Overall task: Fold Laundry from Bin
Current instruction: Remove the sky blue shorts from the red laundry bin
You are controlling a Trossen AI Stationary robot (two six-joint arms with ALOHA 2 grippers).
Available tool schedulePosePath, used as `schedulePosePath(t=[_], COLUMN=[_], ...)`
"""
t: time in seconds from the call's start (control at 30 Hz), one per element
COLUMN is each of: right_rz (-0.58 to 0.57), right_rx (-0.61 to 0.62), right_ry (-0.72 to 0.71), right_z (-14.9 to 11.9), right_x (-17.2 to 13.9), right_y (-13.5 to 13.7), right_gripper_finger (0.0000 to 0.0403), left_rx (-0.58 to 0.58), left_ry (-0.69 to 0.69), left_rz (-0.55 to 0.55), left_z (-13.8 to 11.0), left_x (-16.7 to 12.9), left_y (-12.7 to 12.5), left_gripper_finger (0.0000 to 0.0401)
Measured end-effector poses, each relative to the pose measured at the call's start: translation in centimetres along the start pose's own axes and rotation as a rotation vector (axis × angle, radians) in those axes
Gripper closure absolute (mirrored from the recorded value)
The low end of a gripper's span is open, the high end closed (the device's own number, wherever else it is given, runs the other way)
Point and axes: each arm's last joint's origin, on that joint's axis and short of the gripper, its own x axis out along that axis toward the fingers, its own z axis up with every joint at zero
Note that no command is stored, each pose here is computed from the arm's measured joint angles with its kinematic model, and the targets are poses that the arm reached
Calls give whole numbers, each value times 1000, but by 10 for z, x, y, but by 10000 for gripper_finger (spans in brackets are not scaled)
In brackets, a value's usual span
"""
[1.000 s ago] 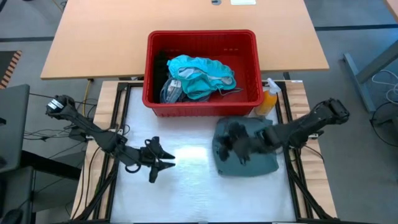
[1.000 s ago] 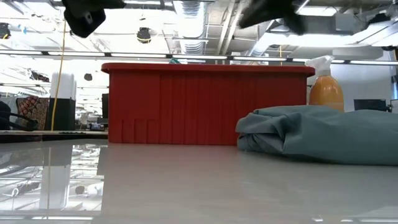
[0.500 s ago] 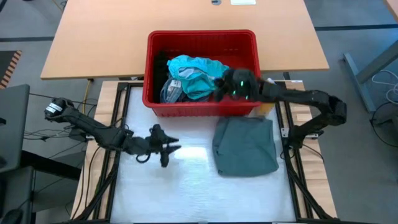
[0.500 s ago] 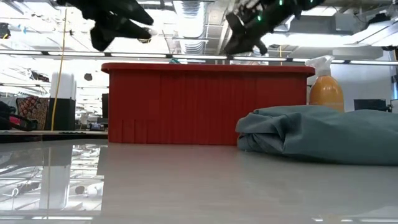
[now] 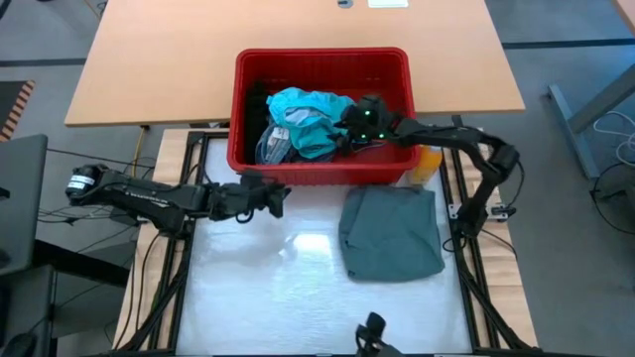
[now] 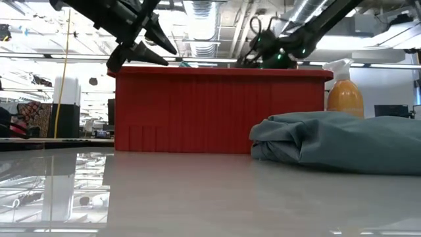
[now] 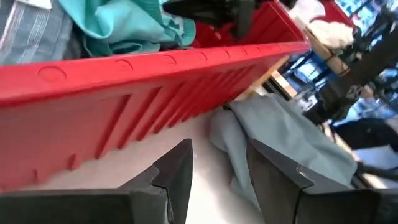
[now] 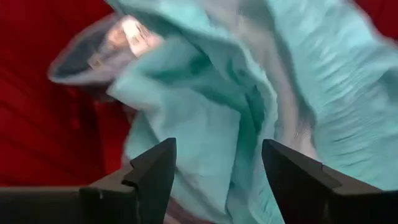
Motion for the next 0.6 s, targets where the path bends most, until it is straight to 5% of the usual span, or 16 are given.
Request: schedulePosePath(t=[0.3, 0.4, 0.53, 0.6], right_rz=[-50, -55, -92, -120], right_rx=[-2, -64, -175, -249], right_ry=[56, 43, 80, 60], right_z=[-4, 10, 23, 36], right_x=[43, 44, 40, 35], right_y=[-12, -5, 8, 15], right_gripper_finger=[157, 216, 357, 380], left_rx=[-82, -83, -87, -108], left_ry=[11, 11, 31, 44], left_rz=[-13, -13, -32, -46], left_z=[-2, -2, -2, -3], left_x=[-1, -1, -2, -3], left_y=[-2, -2, -3, -4], left_gripper_finger=[262, 262, 262, 262])
